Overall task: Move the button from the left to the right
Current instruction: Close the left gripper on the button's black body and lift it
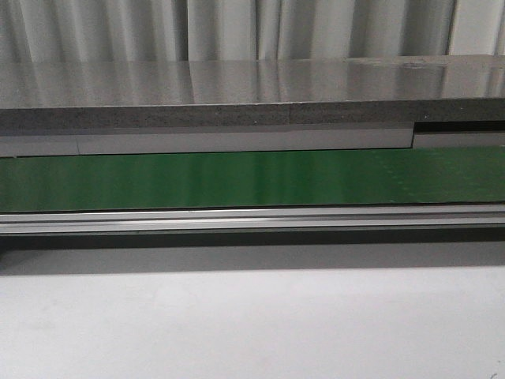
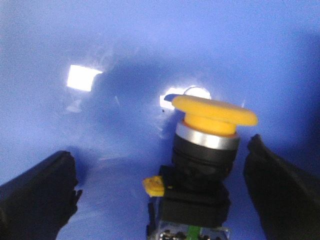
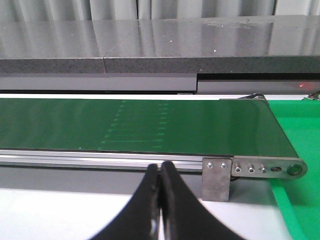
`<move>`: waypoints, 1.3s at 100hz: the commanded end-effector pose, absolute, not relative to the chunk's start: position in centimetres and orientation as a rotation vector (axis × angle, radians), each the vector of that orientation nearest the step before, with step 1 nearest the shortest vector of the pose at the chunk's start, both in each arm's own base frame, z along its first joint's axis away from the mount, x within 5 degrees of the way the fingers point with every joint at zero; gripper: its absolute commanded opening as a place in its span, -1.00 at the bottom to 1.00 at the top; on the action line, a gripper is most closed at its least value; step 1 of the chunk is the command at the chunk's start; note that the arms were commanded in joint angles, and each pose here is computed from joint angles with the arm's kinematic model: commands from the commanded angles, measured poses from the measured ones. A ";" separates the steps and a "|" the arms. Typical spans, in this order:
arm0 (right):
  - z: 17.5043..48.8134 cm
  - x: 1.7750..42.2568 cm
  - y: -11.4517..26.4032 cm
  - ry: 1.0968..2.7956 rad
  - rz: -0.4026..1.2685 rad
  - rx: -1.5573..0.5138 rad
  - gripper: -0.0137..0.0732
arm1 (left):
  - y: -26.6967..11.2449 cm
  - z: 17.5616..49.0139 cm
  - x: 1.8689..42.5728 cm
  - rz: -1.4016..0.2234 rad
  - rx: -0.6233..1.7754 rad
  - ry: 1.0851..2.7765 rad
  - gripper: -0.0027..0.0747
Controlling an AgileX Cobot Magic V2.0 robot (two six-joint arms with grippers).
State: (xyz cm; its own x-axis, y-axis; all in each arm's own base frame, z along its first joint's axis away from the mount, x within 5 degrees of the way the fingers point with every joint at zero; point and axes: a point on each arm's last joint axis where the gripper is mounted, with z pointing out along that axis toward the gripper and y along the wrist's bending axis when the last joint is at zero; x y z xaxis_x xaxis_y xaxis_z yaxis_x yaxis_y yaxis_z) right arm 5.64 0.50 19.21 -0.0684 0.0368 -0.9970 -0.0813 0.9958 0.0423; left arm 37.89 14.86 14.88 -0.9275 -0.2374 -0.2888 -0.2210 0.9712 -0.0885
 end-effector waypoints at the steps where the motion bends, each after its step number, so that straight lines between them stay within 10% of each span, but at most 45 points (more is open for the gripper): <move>1: 20.6 5.4 0.5 1.519 0.096 -0.033 -0.84 | 14.8 17.2 38.3 -0.066 -0.336 2.739 0.65; 44: 20.6 5.4 0.5 1.519 0.096 -0.033 -0.84 | 14.8 17.7 38.4 -0.064 -0.333 2.732 -0.75; 89: 20.6 5.4 0.5 1.519 0.096 -0.033 -0.84 | 12.0 25.5 37.2 -0.067 -0.255 2.576 -0.82; 130: 20.6 5.4 0.5 1.519 0.096 -0.033 -0.84 | 6.2 25.8 37.7 -0.114 -0.036 2.634 -0.82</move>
